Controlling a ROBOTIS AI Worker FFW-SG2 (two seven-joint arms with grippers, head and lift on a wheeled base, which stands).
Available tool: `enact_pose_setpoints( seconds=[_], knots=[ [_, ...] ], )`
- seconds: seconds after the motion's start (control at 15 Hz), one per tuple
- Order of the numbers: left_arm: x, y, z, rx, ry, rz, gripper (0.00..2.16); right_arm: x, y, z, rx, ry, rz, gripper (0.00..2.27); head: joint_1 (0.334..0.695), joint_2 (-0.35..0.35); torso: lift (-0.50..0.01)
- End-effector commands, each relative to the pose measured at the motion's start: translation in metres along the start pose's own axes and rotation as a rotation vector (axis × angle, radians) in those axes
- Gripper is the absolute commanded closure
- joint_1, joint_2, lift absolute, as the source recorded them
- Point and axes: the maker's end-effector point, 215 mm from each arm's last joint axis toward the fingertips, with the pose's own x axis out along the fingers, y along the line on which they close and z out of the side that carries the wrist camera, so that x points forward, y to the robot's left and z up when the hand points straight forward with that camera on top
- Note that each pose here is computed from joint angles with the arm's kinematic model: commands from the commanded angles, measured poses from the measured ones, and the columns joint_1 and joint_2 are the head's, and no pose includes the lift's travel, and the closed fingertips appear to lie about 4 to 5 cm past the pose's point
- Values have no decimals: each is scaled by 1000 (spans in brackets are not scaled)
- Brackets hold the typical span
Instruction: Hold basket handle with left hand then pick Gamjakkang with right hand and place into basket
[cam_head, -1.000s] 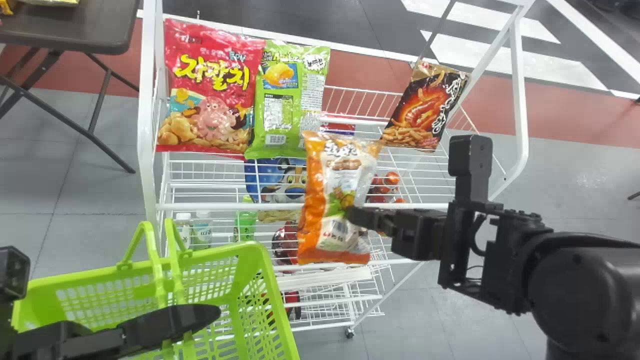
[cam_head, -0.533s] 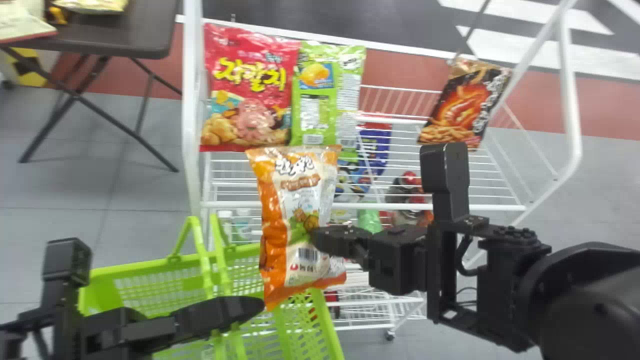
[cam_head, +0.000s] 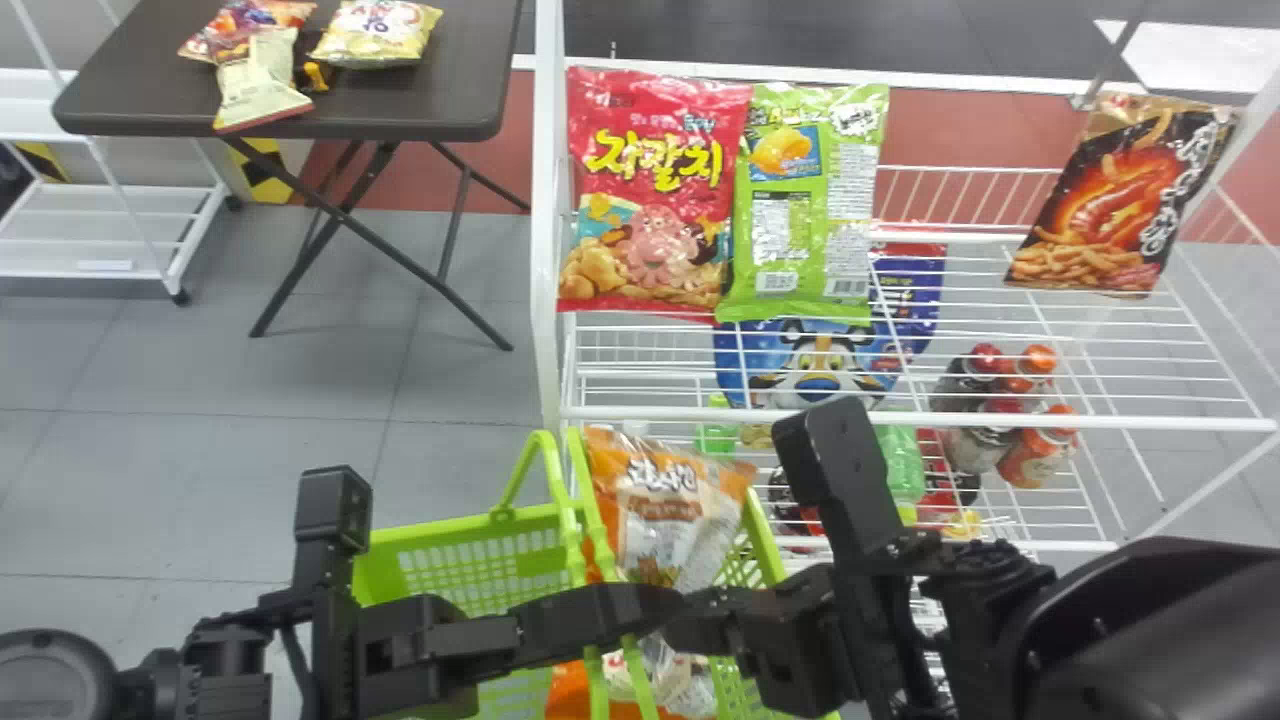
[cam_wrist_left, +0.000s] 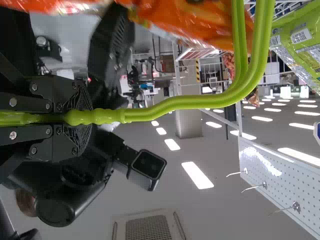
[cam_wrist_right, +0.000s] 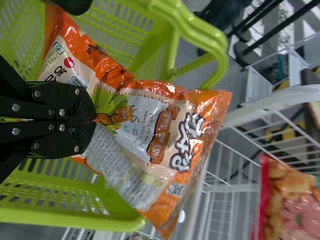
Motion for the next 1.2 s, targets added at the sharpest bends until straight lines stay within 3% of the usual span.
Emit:
enact_pose_setpoints(
  seconds=[0.0,0.07,0.27,0.73,0.93,1.13],
  knots=[
    [0,-1,0,0,0,-5,2145,6,-1,-20,2,46,2,262,695,-11,-17],
    [0,-1,1,1,-2,-5,2145,0,-6,-15,8,29,-11,-2,695,-8,-17],
    [0,-1,-1,-5,-2,-9,2145,-22,-36,-11,70,-18,-62,49,695,-31,-17],
    [1,-1,-3,-11,1,-12,2145,-100,-158,91,146,-550,-225,83,695,-189,-17],
    [0,2,-3,-21,-2,-15,2145,-137,-211,108,126,-747,-345,87,695,-259,-17],
    [1,3,-4,-27,0,-17,2145,-149,-235,93,104,-851,-436,83,695,-339,-17]
  ],
)
